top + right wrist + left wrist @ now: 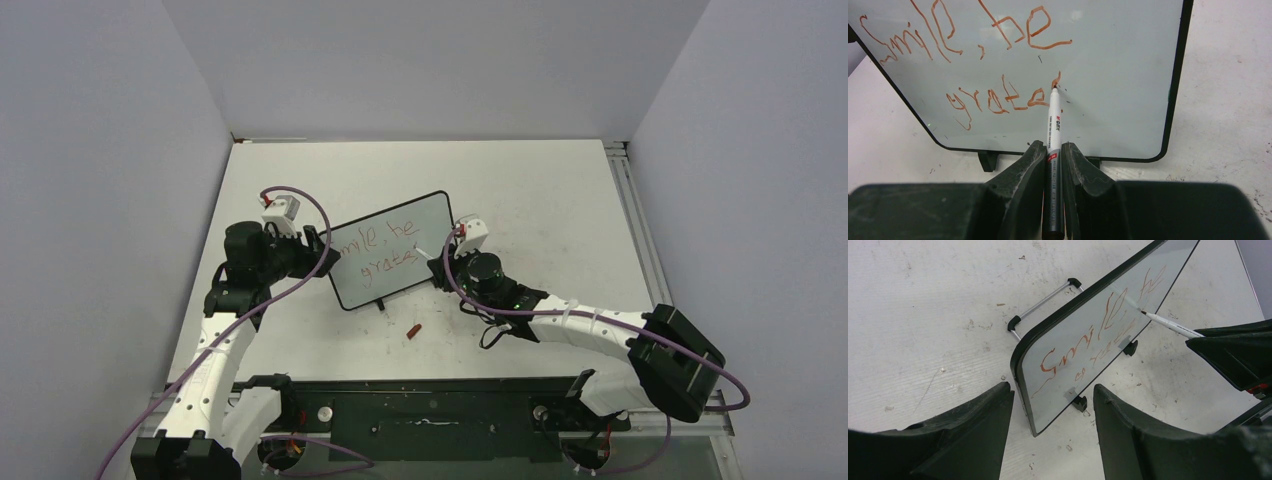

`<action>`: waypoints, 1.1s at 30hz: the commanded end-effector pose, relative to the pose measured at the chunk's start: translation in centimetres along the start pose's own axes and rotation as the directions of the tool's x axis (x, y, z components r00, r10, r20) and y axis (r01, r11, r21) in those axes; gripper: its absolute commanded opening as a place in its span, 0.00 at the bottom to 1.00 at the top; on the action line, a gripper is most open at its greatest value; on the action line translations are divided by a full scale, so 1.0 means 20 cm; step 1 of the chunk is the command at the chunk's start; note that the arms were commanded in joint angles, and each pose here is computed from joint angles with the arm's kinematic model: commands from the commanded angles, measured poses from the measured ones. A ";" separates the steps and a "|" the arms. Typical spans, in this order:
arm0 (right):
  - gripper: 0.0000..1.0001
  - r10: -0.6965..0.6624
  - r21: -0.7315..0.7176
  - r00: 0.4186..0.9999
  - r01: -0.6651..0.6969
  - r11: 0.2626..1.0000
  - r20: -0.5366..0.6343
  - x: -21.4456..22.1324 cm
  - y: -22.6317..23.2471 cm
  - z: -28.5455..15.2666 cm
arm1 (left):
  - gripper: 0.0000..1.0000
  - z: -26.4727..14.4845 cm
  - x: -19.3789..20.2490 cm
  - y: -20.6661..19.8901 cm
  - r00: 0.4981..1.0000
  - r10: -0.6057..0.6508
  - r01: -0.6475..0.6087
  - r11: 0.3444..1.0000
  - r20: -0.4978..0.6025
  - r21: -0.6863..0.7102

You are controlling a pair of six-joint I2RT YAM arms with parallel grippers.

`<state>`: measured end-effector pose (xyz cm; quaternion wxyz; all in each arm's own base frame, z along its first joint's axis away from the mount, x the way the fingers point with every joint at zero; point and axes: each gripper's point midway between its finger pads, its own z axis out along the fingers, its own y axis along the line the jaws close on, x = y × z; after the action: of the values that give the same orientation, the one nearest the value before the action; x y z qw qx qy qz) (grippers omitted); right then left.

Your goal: Write a sentence on the whiteboard

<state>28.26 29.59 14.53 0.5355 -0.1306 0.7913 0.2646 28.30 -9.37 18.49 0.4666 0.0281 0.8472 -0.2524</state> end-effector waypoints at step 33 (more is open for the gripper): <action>0.05 0.006 0.041 0.999 -0.004 0.999 -0.041 0.12 -0.06 -0.02 | 0.56 -0.02 -0.09 -0.05 0.998 0.035 -0.037 0.999 0.053 0.041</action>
<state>27.33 29.02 12.09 0.5125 -0.1380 0.8081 0.2555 28.23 -9.54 18.46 0.4642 0.0307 0.8471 -0.2570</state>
